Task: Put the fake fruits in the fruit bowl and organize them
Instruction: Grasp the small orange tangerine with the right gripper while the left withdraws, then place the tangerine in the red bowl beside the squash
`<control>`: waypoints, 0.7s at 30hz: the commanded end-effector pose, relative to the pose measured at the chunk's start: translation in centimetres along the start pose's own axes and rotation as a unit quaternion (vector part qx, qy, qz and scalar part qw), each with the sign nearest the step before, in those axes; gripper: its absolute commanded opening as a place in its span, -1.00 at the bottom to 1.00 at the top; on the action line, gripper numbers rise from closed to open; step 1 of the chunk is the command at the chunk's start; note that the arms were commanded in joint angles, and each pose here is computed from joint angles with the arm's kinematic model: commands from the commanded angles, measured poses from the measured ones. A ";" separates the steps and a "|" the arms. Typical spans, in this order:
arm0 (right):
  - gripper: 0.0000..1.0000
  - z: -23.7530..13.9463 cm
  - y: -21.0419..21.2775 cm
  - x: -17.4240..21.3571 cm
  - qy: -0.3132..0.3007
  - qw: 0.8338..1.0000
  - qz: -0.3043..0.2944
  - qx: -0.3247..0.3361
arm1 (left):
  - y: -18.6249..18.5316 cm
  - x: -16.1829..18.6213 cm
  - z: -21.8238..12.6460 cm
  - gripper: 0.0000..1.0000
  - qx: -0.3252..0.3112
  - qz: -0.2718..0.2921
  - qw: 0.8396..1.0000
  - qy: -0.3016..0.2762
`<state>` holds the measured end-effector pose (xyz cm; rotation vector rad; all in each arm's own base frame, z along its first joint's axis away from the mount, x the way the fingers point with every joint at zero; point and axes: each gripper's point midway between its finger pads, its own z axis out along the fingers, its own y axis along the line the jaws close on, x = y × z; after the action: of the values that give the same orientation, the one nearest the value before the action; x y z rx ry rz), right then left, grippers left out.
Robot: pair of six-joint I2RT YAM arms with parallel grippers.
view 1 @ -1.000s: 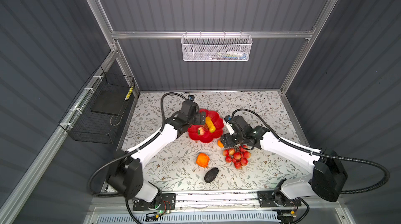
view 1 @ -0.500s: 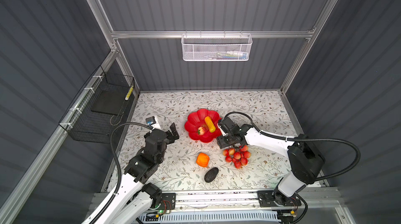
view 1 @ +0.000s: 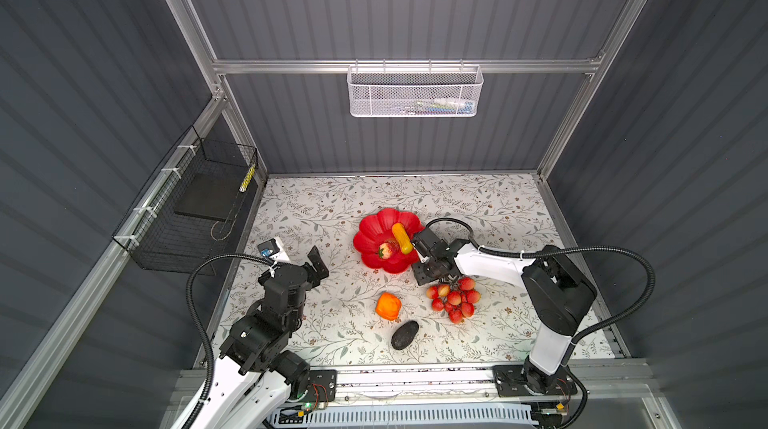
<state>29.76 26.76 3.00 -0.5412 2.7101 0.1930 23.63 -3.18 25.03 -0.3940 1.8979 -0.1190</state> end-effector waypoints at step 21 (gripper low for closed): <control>-0.16 -9.9 -3.3 -11.1 -0.163 0.986 -0.010 0.034 | -2.1 1.6 1.7 0.99 0.018 -0.020 0.999 0.041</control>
<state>34.94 24.63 16.38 -0.4077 2.4018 0.1928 25.66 -5.58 23.51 -0.3803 1.9610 -0.1670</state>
